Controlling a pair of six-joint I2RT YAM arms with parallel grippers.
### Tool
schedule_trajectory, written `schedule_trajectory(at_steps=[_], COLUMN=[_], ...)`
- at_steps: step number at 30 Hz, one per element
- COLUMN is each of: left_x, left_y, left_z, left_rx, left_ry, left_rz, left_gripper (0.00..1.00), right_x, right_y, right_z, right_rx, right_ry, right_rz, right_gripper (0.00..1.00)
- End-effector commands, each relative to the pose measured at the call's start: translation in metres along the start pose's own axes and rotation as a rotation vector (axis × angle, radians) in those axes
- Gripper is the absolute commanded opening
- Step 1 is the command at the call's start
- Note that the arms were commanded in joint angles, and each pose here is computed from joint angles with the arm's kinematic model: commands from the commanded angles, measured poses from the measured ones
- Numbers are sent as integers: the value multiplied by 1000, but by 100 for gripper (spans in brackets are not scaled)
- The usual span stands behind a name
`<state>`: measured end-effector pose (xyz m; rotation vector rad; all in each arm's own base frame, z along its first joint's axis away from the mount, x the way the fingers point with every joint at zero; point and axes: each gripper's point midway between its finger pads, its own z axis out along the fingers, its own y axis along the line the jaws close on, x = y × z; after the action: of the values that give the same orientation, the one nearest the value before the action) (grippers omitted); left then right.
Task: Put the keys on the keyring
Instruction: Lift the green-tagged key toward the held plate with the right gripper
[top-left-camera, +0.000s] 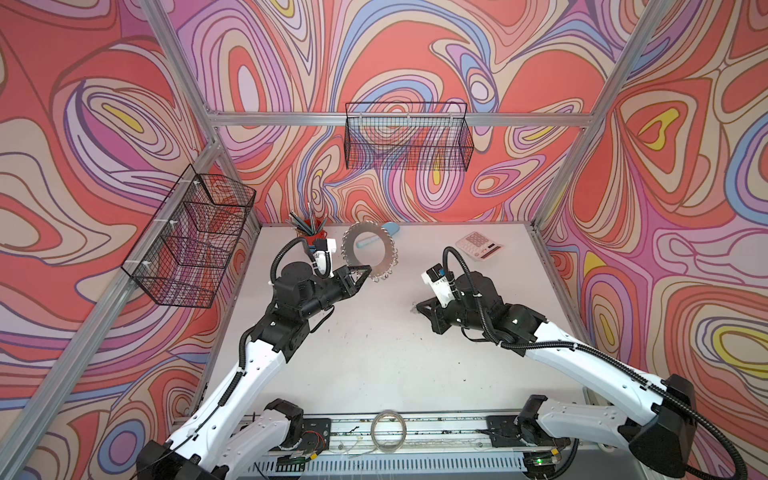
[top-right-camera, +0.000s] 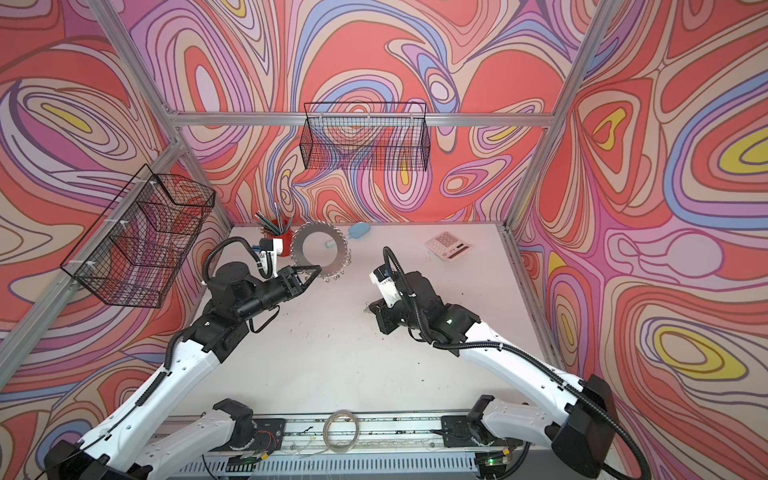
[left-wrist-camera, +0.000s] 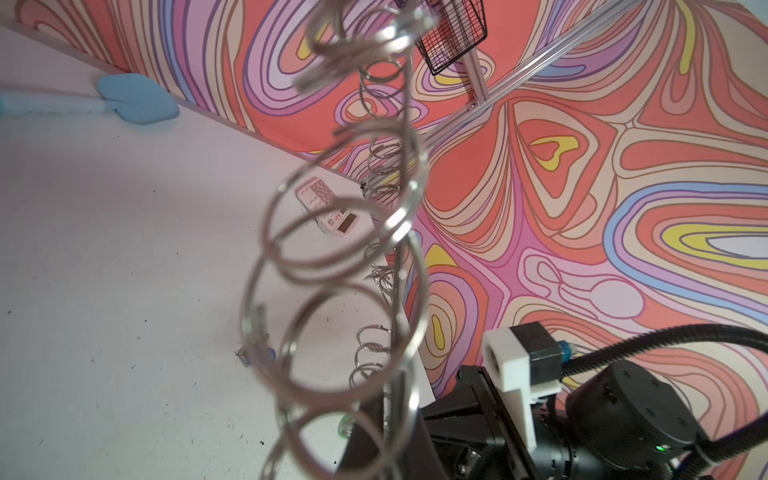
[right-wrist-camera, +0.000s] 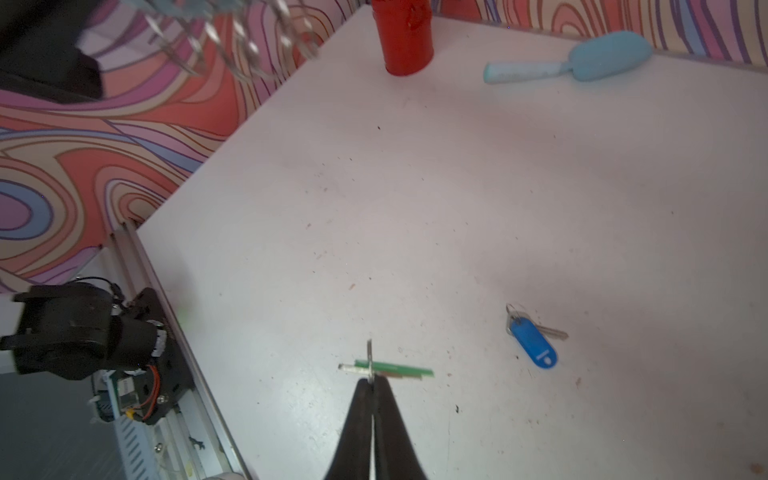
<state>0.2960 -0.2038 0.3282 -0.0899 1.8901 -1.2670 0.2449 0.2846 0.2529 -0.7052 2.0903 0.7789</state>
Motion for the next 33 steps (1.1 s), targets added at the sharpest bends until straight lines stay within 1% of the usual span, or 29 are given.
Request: schedule_trajectory(at_steps=[1,4,7,12,15,20,25,33], left_x=[-18,-27,-28,-27,-25,-22,-18,-15], left_y=[-16,-27,-39,-53,-60,-66,-66,-68], left_z=[6,7,10,10,7,3,1,-1], left_rx=[11,51,91,128,142,153,158,172], left_ry=[-90,-144,-157,-156,-158,-156,-149,-142], left_rz=[74,86,109,149,171,196,202,212], left_gripper=[0,0,0,0,0,0,0,0], right_x=[-32,-47,-59,-68,-72,-88,-94,-90], right_y=[38,55,69,68,63,55,55,46], right_z=[-17,-21,-22,-13,-5,-6,-1,5], right_rx=[-118,-139,-163,-155,-127,-76,-74,-26], right_ry=[-66,-94,-137,-179,-192,-271,-278,-259], right_rz=[-59,-80,-86,-64,-55,-25,-24,-11], right_gripper=[0,0,0,0,0,0,0,0])
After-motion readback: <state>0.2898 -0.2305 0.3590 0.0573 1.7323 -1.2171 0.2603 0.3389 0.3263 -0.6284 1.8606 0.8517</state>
